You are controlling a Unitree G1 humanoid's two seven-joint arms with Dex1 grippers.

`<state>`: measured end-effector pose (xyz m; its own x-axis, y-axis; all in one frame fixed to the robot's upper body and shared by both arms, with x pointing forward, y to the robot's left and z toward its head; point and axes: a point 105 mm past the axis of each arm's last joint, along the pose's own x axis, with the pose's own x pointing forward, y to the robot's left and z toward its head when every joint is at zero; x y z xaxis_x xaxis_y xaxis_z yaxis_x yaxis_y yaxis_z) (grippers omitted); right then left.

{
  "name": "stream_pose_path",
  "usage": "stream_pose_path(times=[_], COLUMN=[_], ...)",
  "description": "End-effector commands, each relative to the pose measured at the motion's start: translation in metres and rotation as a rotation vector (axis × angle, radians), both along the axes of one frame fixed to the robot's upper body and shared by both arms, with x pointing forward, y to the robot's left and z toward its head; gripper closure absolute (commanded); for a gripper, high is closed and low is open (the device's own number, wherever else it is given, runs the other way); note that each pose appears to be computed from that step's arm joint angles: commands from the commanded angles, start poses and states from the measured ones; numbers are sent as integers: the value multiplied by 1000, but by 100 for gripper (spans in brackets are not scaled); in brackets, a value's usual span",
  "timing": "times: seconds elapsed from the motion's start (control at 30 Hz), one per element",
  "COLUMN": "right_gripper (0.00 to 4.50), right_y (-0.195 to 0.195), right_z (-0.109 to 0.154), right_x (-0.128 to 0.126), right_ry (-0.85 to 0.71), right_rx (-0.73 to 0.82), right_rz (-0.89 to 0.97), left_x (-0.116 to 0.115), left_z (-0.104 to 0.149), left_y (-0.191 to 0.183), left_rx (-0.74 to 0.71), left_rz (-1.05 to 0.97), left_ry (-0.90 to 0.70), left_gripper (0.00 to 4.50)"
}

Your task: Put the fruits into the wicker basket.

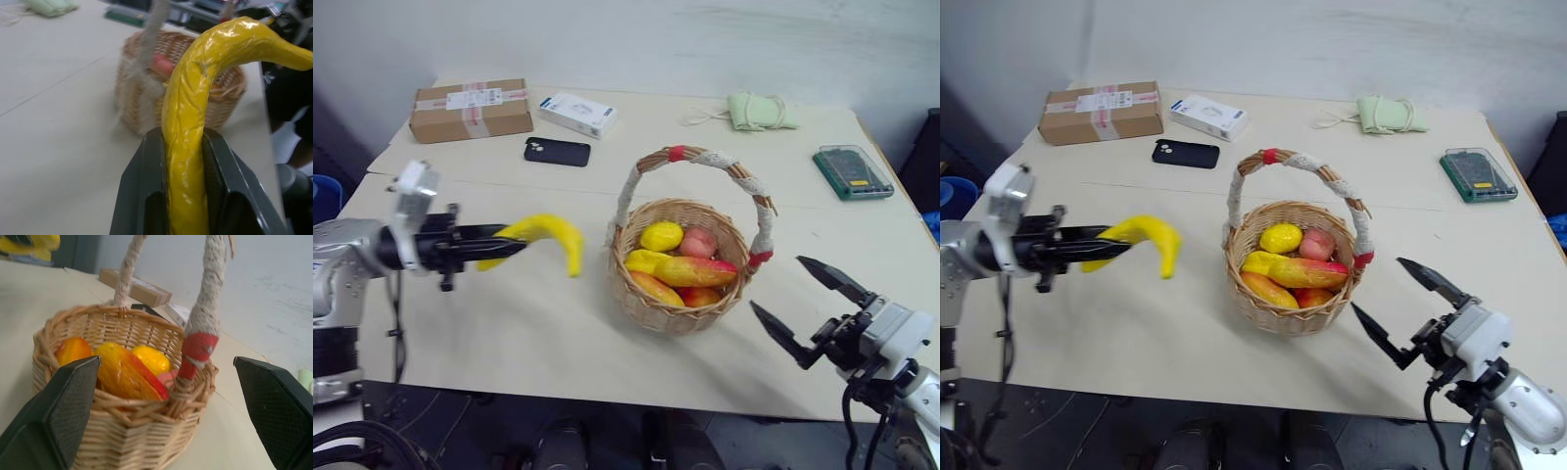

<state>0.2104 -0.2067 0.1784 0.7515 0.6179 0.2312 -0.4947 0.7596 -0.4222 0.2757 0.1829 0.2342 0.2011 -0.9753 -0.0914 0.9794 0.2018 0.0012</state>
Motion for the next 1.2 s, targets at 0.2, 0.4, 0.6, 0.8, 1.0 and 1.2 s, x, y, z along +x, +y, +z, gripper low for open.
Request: stream_pose_path(times=[0.2,0.4,0.6,0.8,1.0,1.2], right_gripper=[0,0,0,0,0,0], right_y=[-5,-2,1,-5,15,25], right_z=[10,10,11,20,32,27], right_x=[-10,-19,-22,-20,-14,20], right_ry=[-53,-64,-27,0,224,289], right_rx=[8,29,92,105,134,104], right_rz=[-29,-54,-39,-13,247,357], left_x=[22,35,27,4,-15,-14], left_z=[3,-5,-11,-5,-8,-10], left_y=[-105,-132,-140,-116,-36,21], left_rx=[-85,-88,-60,-57,-9,52], left_rz=[142,205,114,-68,-77,18], left_ry=[-80,-83,-92,-199,-140,-103], left_gripper=[396,361,176,103,17,1])
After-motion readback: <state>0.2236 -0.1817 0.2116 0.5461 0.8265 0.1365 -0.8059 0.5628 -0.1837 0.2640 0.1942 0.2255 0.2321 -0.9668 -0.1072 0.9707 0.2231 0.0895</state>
